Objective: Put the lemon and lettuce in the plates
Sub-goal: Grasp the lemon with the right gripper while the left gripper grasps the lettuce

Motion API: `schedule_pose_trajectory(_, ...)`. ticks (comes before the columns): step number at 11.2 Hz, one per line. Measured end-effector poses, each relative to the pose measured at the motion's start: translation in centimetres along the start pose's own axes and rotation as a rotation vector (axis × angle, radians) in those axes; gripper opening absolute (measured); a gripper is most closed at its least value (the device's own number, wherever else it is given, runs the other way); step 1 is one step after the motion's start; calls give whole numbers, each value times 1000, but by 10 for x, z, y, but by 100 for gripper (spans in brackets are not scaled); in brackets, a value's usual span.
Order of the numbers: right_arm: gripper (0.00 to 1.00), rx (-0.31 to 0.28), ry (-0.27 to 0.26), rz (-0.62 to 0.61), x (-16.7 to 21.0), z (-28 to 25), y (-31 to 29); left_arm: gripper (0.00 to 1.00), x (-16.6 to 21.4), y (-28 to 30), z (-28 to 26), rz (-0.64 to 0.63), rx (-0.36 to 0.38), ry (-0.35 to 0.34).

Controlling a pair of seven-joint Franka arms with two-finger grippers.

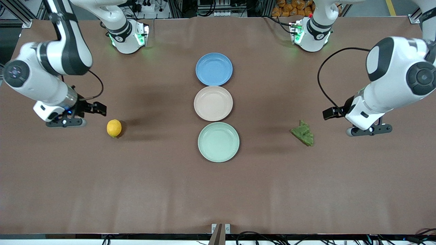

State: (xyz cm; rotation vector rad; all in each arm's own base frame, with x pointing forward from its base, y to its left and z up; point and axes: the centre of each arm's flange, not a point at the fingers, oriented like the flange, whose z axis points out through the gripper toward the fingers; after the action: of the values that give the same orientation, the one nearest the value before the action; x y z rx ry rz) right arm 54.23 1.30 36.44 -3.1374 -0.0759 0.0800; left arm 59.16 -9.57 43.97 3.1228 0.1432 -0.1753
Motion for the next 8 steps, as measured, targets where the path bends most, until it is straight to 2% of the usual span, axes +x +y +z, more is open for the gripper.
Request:
schedule_pose_trajectory(2, 100, -5, 24, 0, 4, 49, 0, 100, 1, -4, 34, -13, -4, 16)
schedule_pose_trajectory(4, 100, -8, 22, 0, 2, 84, 1, 100, -4, -5, 65, -21, -5, 26)
schedule_pose_trajectory(8, 100, -13, 33, 5, 4, 125, 4, 100, -16, 26, 121, -2, 42, -6)
